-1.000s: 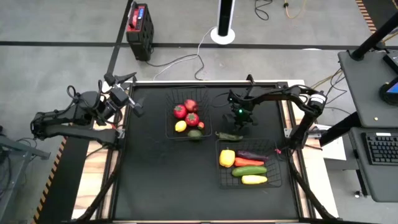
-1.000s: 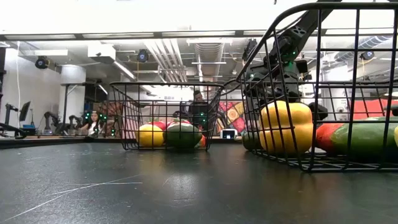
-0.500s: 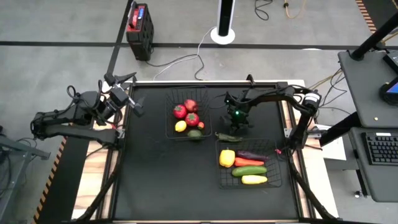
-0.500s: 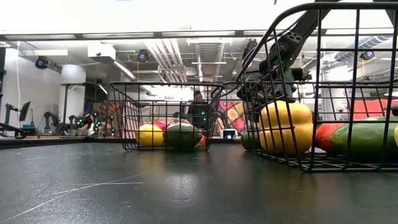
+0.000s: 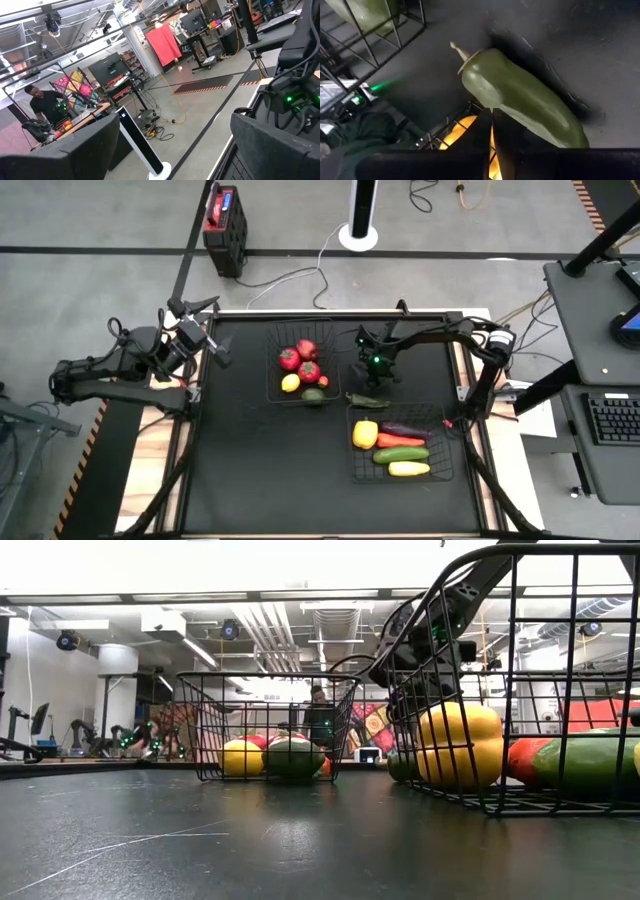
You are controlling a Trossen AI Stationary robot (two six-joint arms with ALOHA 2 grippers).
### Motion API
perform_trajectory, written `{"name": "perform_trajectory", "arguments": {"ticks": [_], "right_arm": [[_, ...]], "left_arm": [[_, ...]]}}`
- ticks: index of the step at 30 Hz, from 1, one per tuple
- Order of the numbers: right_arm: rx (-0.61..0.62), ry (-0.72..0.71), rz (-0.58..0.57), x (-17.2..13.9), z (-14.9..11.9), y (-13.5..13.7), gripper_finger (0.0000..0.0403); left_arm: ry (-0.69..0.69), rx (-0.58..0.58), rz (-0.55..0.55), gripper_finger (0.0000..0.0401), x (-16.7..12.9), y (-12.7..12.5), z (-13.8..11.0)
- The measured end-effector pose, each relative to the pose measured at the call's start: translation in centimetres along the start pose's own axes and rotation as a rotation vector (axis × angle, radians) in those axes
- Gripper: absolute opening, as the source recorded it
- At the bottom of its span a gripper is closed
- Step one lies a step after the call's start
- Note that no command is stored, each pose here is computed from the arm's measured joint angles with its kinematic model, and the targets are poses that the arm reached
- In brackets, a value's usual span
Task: Sort produce into baskets
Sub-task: Put the green pepper into the bottom black wire basket
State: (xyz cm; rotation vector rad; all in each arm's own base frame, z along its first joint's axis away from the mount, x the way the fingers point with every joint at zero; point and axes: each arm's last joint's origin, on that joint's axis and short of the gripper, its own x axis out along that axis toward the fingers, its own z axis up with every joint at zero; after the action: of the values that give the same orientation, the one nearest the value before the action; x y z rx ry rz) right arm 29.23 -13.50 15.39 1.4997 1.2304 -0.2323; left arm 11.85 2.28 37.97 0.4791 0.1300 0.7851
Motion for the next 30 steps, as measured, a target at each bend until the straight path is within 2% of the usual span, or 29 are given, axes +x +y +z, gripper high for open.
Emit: {"name": "perform_trajectory", "arguments": {"ticks": [17,30], "right_arm": [[-0.046,0.025,-0.016,0.9,-0.7,0.3,0.0009],[-0.044,0.007,-0.059,1.3,-0.8,-0.4,0.0009]], "left_arm": [[0.001,0.000,-0.001,0.0362,0.0,0.0,0.0],[0.001,0.000,-0.001,0.0362,0.0,0.0,0.0]]}}
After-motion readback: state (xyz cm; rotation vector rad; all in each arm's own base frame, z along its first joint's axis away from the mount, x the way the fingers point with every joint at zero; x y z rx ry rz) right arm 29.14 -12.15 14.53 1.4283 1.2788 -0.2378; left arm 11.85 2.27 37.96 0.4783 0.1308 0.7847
